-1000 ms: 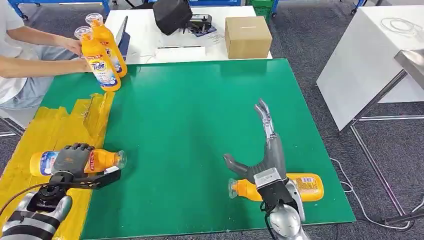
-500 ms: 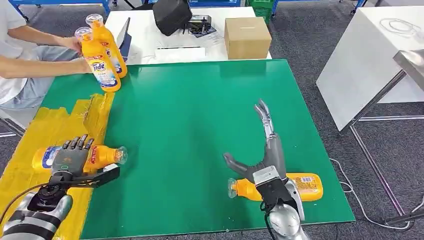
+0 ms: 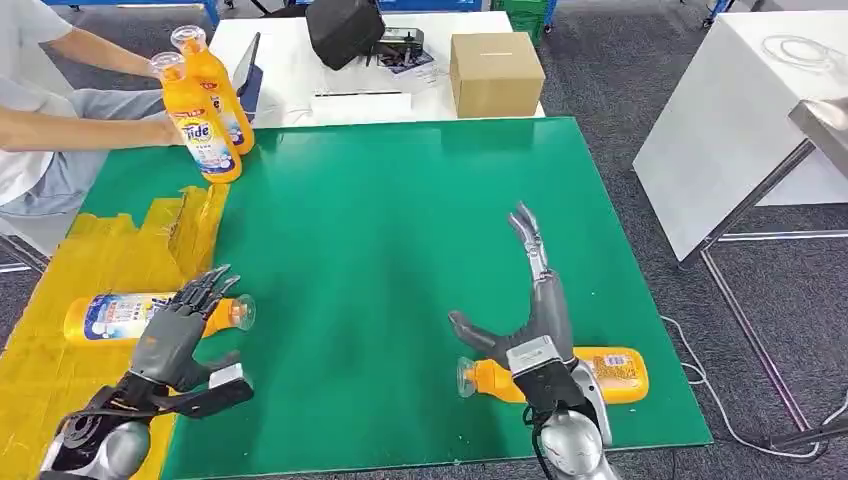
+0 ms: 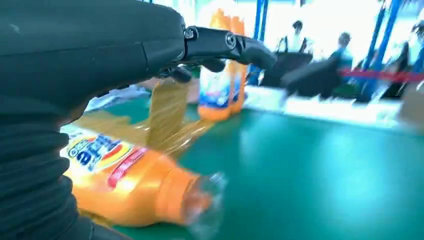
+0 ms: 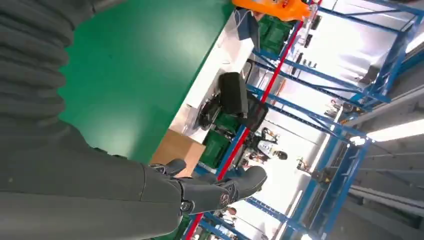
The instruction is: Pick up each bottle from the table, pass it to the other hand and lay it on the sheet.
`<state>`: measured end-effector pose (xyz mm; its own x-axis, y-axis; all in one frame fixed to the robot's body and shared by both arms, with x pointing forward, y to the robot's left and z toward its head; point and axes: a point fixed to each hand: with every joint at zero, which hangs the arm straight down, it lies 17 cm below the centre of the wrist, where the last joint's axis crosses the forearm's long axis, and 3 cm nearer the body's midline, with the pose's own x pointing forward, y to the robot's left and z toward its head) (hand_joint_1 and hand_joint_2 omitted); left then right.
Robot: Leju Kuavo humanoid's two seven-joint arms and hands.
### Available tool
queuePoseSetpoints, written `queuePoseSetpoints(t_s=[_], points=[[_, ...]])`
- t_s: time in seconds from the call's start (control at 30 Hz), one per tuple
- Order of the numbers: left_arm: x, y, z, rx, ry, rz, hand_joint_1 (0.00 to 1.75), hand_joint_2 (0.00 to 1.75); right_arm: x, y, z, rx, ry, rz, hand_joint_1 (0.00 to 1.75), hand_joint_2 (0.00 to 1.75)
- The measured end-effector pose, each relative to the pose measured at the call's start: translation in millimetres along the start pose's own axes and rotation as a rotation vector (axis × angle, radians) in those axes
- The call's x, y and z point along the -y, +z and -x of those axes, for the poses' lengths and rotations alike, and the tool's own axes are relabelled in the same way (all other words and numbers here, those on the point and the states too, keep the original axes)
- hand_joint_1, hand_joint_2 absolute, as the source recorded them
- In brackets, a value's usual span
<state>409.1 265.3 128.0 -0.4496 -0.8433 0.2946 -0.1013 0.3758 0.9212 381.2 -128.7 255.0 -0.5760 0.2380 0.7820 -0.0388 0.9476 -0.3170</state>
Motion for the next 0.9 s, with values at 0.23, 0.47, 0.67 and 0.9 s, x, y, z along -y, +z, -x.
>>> queuePoseSetpoints(t_s=[0.23,0.47,0.67,0.9], points=[[-80.3,10.4,-71.4,0.195,0.247,-0.314,0.0,1.75,-9.7,9.6,4.8,0.01,0.149,-0.061,0.0,1.75],[-116.2,18.9,-93.7,0.22,0.272,-0.441,0.0,1.75,-23.6,34.6,14.3,-0.006,0.224,-0.15,0.0,1.75],[-125.0,20.3,-100.8,0.236,0.335,-0.468,0.0,1.75,-42.2,61.9,42.9,-0.075,0.38,-0.327,0.0,1.75],[-120.2,8.3,-109.0,0.235,0.452,-0.443,0.0,1.75,-51.9,126.5,90.4,-0.163,0.552,-0.565,0.0,1.75]])
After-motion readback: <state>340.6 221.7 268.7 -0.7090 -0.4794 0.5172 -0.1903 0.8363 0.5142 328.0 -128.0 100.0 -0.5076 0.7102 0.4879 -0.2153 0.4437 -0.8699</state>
